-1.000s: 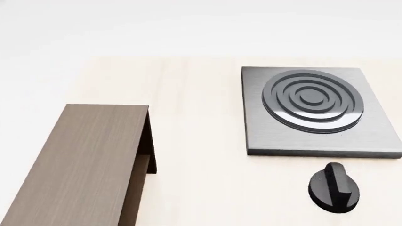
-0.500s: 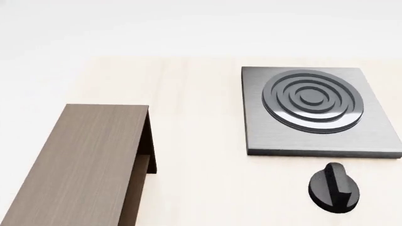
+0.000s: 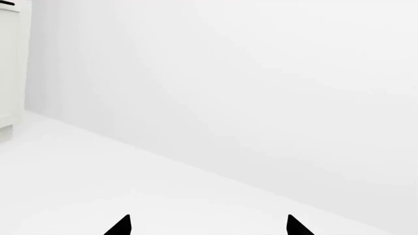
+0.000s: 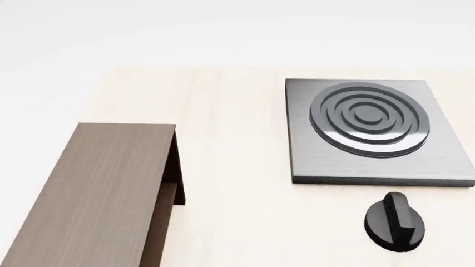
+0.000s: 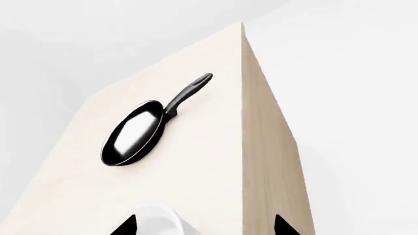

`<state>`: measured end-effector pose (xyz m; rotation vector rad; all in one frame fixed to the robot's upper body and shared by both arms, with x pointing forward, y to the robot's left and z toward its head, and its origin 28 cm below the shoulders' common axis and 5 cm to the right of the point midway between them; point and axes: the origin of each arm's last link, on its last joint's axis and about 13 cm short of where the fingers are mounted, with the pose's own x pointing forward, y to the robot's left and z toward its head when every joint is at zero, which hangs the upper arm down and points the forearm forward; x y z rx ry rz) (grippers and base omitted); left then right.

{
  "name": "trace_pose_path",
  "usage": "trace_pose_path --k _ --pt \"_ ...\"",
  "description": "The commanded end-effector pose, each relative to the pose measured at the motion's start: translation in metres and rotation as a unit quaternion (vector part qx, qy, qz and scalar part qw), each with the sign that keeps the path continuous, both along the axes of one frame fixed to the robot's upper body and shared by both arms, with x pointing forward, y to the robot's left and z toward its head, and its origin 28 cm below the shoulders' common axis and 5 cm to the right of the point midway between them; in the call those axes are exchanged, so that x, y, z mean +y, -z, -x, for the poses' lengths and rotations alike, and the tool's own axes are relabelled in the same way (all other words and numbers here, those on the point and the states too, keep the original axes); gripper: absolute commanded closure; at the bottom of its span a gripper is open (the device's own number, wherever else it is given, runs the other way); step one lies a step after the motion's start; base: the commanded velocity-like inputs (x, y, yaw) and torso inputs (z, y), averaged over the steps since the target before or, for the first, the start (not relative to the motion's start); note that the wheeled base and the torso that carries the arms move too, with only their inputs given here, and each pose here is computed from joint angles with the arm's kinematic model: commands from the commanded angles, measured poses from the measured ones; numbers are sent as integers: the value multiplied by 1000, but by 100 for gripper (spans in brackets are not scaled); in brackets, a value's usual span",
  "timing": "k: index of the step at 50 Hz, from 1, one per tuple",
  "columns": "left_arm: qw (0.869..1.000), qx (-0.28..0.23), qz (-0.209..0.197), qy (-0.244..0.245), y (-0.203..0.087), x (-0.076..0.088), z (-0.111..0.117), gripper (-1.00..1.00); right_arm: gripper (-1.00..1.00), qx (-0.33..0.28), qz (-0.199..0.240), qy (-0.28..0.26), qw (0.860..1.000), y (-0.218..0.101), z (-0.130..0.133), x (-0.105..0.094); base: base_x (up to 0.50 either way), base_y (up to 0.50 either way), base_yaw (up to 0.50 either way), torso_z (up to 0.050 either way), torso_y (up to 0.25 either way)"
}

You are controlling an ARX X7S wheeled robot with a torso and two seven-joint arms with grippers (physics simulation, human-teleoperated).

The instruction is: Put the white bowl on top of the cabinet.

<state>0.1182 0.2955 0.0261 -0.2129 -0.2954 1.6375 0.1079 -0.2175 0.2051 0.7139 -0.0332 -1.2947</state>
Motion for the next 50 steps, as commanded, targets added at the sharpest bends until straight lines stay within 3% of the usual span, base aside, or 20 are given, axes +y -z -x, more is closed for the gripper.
trace_pose_path --k 1,25,38,50 --pt "1000 1 0 0 0 0 0 -100 -100 48 0 -62 997 4 -16 4 0 0 0 0 0" --pt "1000 2 0 0 1 0 0 -100 -100 101 -27 -145 984 -1 -27 5 0 0 0 0 0" --pt "1000 2 2 0 2 0 -1 -100 -100 133 -62 -161 976 -7 -40 15 0 0 0 0 0" --pt "1000 3 2 1 2 0 -1 -100 -100 143 -91 -165 972 -1 -46 9 0 0 0 0 0"
